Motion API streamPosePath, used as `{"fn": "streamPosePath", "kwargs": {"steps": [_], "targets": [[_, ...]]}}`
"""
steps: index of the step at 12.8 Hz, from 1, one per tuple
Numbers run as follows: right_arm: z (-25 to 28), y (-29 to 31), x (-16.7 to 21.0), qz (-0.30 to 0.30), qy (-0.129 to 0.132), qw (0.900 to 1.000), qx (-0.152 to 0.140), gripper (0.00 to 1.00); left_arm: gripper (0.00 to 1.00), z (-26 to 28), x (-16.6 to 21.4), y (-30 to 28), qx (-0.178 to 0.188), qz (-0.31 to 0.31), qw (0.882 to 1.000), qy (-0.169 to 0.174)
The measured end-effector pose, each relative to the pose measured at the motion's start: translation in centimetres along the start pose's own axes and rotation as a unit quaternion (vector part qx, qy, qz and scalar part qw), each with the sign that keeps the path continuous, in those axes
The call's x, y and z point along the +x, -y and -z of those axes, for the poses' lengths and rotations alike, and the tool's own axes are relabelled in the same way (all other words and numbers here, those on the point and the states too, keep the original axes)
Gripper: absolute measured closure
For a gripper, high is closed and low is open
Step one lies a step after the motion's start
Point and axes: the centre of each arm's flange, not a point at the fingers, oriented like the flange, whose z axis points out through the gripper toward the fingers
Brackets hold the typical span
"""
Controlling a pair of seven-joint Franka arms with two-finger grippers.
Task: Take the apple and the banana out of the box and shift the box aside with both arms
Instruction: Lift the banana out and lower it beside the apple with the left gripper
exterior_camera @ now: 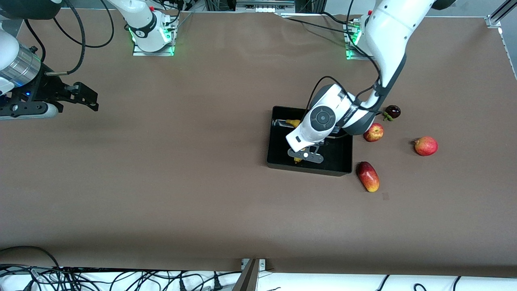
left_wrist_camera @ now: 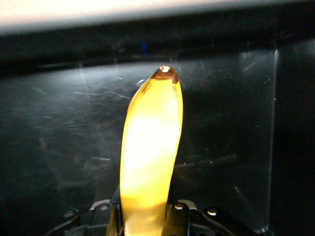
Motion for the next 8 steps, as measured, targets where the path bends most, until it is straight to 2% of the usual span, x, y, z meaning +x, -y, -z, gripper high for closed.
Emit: {"fn": "streamPosePath", "kwargs": {"steps": [2, 4, 6, 8], "targets": [[0.0, 0.0, 0.0, 0.0, 0.0, 1.0, 0.0, 0.0, 0.66, 5.7, 0.5, 0.9, 0.014, 0.01, 1.0, 0.006], [0.0, 0.0, 0.0, 0.0, 0.0, 1.0, 0.0, 0.0, 0.66, 11.4, 0.9, 2.9, 0.027, 0.031, 0.999, 0.028], [0.0, 0.0, 0.0, 0.0, 0.0, 1.0, 0.0, 0.0, 0.66, 16.2, 1.0, 8.0, 0.031, 0.075, 0.994, 0.077], [0.0, 0.0, 0.0, 0.0, 0.0, 1.0, 0.0, 0.0, 0.66, 17.0, 1.1, 15.0, 0.028, 0.118, 0.986, 0.114]]}}
